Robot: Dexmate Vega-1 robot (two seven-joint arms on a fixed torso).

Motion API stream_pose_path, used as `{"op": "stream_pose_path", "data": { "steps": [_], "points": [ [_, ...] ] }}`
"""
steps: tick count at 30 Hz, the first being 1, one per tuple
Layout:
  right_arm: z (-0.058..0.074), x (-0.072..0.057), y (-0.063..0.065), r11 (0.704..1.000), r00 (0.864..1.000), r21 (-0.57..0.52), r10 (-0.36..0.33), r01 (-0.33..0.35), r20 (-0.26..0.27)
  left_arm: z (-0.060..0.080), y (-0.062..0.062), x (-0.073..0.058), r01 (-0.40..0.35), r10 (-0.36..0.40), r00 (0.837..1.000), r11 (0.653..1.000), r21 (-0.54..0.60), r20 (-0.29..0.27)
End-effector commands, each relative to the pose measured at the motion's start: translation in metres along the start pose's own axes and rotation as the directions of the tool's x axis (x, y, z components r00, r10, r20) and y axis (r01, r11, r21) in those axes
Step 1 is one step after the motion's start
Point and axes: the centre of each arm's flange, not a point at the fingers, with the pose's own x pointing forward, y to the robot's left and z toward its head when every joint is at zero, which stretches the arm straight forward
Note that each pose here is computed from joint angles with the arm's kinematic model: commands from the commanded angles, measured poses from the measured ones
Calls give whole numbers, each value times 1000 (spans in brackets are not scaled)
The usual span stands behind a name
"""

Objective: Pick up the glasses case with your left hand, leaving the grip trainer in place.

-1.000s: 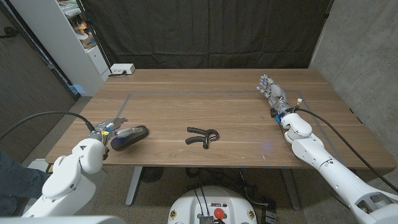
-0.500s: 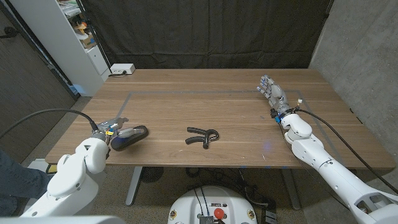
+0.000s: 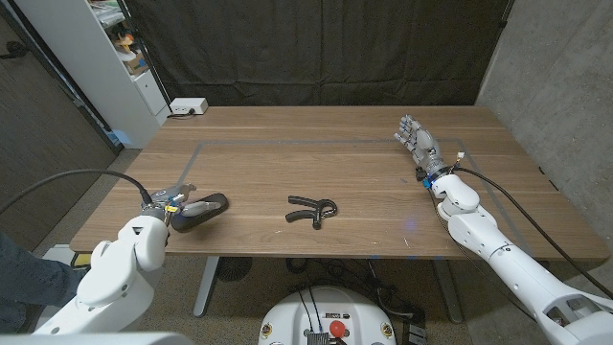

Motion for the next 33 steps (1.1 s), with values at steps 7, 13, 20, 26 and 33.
{"op": "stream_pose_path", "data": {
  "steps": [7,13,20,26,33],
  "points": [
    [-3,1,-8,1000,1000,-21,-4,4,-12,3,-14,11,40,-40,999,998,-47,2],
    [-4,3,-12,1000,1000,-26,-12,12,-19,8,-17,20,58,-58,998,997,-44,5],
    [-4,7,-13,1000,1000,-11,-21,21,-8,18,-16,28,62,-62,998,998,-1,13],
    [-2,11,-14,1000,1000,-1,-26,26,7,21,-14,28,59,-59,998,998,2,9],
    [-1,13,-15,1000,1000,6,-27,27,13,22,-17,26,66,-66,998,998,-5,-2]
  ]
}}
